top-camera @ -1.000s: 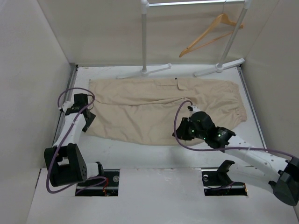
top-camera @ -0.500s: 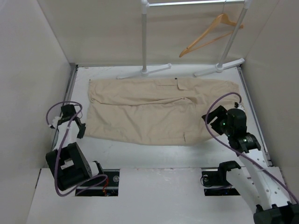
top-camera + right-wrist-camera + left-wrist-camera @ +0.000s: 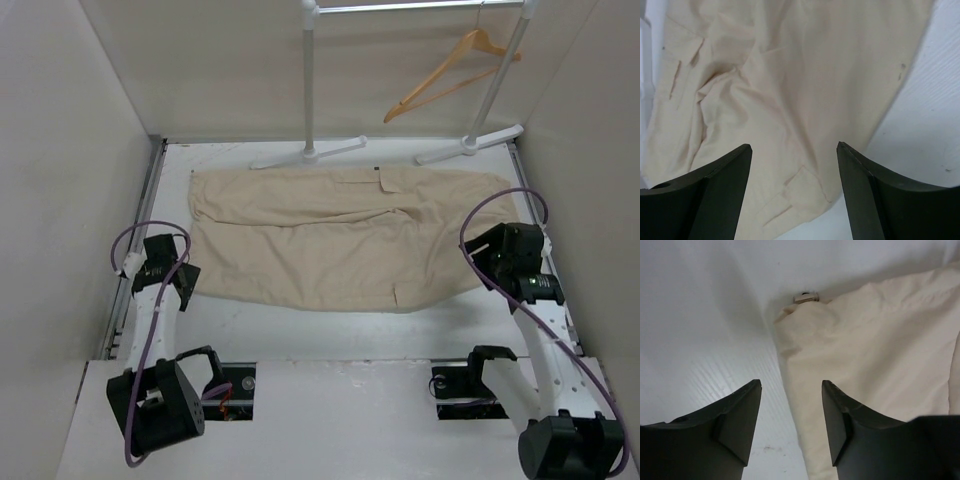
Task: Place the trousers on the hanger
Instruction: Flatten out the trousers at the center of the board, then fold the trousers at the center of the board.
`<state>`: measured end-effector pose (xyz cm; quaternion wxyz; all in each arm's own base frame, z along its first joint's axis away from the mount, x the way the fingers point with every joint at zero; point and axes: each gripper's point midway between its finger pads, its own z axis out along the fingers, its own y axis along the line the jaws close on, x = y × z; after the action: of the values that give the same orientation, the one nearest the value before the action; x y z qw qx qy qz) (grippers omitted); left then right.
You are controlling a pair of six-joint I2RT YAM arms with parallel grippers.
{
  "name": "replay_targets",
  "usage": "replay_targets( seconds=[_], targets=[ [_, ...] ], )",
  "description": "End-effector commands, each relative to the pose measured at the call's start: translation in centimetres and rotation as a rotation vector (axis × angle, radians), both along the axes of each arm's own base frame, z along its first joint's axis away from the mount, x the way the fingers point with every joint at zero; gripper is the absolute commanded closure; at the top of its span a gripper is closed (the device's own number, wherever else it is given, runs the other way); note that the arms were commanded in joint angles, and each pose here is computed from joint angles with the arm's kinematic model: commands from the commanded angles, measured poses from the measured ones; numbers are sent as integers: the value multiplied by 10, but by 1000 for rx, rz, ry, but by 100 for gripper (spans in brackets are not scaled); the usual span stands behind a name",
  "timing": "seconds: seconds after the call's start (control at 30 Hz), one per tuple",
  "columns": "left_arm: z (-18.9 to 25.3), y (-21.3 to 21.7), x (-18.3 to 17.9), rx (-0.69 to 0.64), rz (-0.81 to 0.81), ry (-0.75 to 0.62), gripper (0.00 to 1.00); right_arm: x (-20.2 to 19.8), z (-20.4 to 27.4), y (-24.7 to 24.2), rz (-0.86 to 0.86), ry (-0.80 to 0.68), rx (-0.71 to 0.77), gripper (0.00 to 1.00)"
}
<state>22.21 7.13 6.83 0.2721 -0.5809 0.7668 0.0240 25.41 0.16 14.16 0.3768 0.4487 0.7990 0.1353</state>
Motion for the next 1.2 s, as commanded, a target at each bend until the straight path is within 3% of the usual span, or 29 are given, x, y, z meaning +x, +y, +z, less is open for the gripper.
replay_targets(
  seconds=[0.0,0.37,0.53,0.63,0.9,1.17],
  targets=[
    [-23,-10,-29,-70,29,69,48,16,35,13,21,-118,67,25],
    [-62,-3,-12,-155,168,-40,55,-4,-9,6,-10,-26,20,25],
    [-55,2,-1,-150,177,-77,81,6,-23,-43,-230,25,36,21],
    [-41,-3,12,-170,141,-125,90,25,-21,-73,-328,19,37,21],
    [-37,-16,2,-175,101,-141,95,31,-33,-164,-598,78,7,27],
    [-39,-17,5,-176,88,-147,98,61,-70,-169,-508,81,114,34]
  ],
)
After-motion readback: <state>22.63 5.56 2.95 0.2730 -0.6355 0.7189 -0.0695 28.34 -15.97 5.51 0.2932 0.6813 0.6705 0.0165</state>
